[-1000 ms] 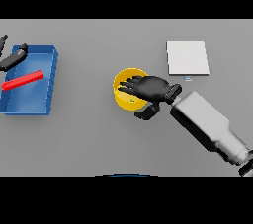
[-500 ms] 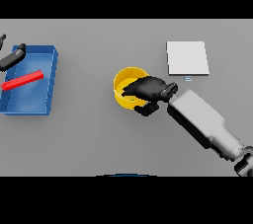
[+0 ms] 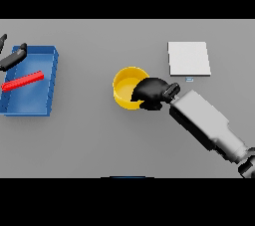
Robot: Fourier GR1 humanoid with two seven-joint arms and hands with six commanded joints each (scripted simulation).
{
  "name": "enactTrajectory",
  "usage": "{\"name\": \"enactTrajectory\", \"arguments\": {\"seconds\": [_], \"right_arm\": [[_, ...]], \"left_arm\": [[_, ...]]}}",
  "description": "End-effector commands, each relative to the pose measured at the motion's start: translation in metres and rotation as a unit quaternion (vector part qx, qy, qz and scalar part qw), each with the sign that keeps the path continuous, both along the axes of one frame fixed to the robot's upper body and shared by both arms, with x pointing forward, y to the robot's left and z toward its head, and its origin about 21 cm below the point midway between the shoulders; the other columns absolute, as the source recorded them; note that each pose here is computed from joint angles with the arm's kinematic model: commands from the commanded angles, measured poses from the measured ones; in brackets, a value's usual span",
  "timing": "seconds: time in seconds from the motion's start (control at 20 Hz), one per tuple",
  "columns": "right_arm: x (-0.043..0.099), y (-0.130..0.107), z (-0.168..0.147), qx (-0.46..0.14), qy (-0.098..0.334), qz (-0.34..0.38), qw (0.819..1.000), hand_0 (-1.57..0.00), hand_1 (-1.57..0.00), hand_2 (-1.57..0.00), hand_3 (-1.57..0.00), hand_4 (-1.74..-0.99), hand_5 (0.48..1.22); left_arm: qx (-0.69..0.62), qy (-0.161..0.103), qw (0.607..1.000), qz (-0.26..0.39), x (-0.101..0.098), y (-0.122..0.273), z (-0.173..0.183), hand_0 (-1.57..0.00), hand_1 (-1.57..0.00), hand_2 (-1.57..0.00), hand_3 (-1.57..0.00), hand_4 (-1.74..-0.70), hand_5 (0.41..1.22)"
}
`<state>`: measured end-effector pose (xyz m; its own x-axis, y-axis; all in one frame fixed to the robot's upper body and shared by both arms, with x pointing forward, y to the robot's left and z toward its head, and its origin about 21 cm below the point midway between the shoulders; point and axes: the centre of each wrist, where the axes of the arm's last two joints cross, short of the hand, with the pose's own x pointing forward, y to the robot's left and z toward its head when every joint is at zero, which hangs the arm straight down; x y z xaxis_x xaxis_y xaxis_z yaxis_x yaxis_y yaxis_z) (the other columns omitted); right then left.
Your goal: Pick up the red beaker and tilt it to pour out 1 green nut into yellow bowl. Pick up the yellow bowl and place it on the metallic measuring scale.
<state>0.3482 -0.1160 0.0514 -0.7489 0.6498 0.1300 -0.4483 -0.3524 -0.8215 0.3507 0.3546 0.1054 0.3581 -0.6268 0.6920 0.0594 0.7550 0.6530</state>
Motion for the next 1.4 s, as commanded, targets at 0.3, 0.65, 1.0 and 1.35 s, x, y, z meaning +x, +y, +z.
{"name": "enactTrajectory", "arguments": {"seconds": [0.3,0.65,1.0,1.35], "right_arm": [[0.003,-0.005,0.028,0.015,-0.013,0.000,1.000,-1.54,-1.54,-1.45,-1.17,-1.730,1.214],[0.001,-0.024,0.060,-0.001,-0.048,-0.041,0.998,-1.56,-1.56,-1.47,-1.19,-1.739,1.219],[0.023,-0.055,0.087,0.010,-0.090,-0.090,0.992,-1.55,-1.57,-1.50,-1.17,-1.741,1.220],[0.054,-0.098,0.086,0.012,-0.132,-0.165,0.977,-1.57,-1.57,-1.55,-1.16,-1.741,1.221]], "left_arm": [[0.001,-0.004,1.000,-0.005,-0.001,-0.002,-0.004,0.00,0.00,0.00,0.00,-0.77,0.706],[-0.016,-0.009,1.000,-0.006,0.001,-0.001,0.005,0.00,0.00,0.00,0.00,-0.79,0.702],[-0.027,-0.006,1.000,0.002,0.000,-0.003,0.008,0.00,0.00,0.00,0.00,-0.83,0.723],[-0.032,0.006,0.999,0.007,-0.009,-0.006,0.006,0.00,0.00,0.00,0.00,-0.85,0.754]]}}
